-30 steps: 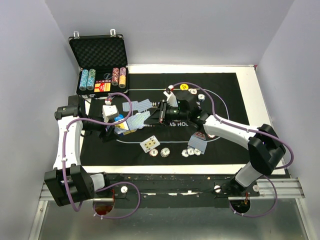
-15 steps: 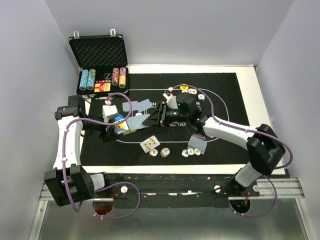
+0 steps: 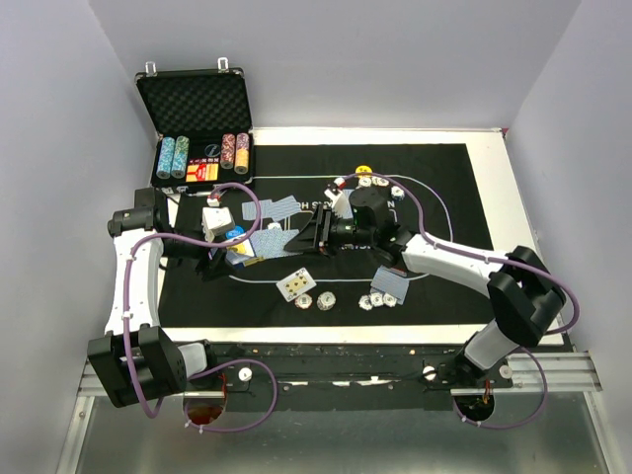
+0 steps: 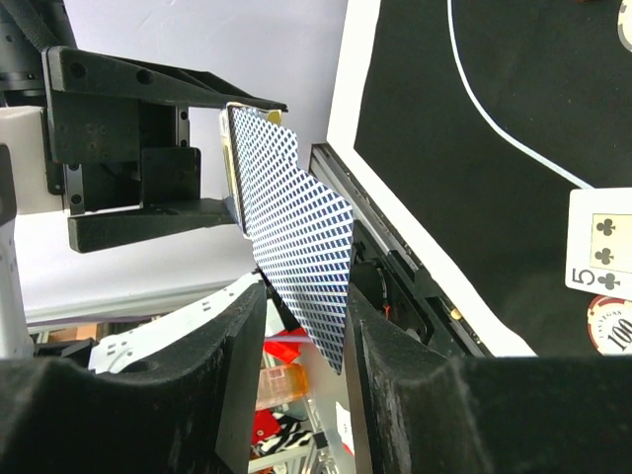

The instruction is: Distribute texas hold em gaming equipment

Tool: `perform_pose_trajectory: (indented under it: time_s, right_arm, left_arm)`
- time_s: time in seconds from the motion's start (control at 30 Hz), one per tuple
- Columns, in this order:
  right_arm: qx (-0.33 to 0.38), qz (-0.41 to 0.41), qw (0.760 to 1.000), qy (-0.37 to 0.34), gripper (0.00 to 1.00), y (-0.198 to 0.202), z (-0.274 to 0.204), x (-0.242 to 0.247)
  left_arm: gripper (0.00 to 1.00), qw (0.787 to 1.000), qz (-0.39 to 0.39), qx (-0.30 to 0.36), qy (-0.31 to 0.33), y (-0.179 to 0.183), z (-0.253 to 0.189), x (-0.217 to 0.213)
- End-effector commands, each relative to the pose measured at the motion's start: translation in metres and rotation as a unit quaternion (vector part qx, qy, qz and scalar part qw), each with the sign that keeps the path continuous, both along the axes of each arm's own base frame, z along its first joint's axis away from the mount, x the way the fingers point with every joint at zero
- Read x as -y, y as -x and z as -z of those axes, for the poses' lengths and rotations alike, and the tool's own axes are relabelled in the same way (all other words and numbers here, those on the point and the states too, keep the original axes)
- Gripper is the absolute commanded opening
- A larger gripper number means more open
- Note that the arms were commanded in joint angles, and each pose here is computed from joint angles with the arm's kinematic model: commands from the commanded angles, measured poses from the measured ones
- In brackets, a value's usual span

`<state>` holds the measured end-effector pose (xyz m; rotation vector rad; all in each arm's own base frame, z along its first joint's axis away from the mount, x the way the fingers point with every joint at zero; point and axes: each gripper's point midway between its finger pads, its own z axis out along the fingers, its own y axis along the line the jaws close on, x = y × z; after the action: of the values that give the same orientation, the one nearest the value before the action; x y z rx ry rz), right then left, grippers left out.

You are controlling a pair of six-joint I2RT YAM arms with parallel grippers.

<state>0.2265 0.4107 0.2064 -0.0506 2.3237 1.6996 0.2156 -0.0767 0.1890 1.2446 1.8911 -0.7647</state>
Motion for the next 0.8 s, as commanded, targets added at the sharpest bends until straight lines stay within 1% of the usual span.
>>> perform_pose_trajectory:
  time_s: [0.0, 0.4, 0.53, 0.67, 0.77]
  right_arm:
    - [0.007, -0.003, 1.0, -0.003, 0.43, 0.009, -0.005, 0.008]
    - [-0.001, 0.01, 1.0, -0.011, 0.36, 0.013, -0.005, 0.019]
    - [0.0, 0.009, 1.0, -0.017, 0.27, 0.012, -0.008, 0.018]
    - [0.005, 0.015, 1.0, -0.017, 0.23, 0.013, -0.008, 0.023]
    - [0.014, 0.025, 0.999, -0.019, 0.17, 0.012, -0.012, 0.028]
  left_arm:
    - [0.0, 0.994, 0.006, -0.094, 0.052, 0.048, -0.022, 0.02]
    - [0.0, 0.994, 0.005, -0.096, 0.057, 0.047, -0.025, 0.021]
    - [0.0, 0.994, 0.005, -0.095, 0.057, 0.047, -0.024, 0.02]
    - [0.0, 0.994, 0.005, -0.097, 0.056, 0.048, -0.023, 0.02]
    - [0.0, 0.994, 0.005, -0.1, 0.054, 0.048, -0.021, 0.02]
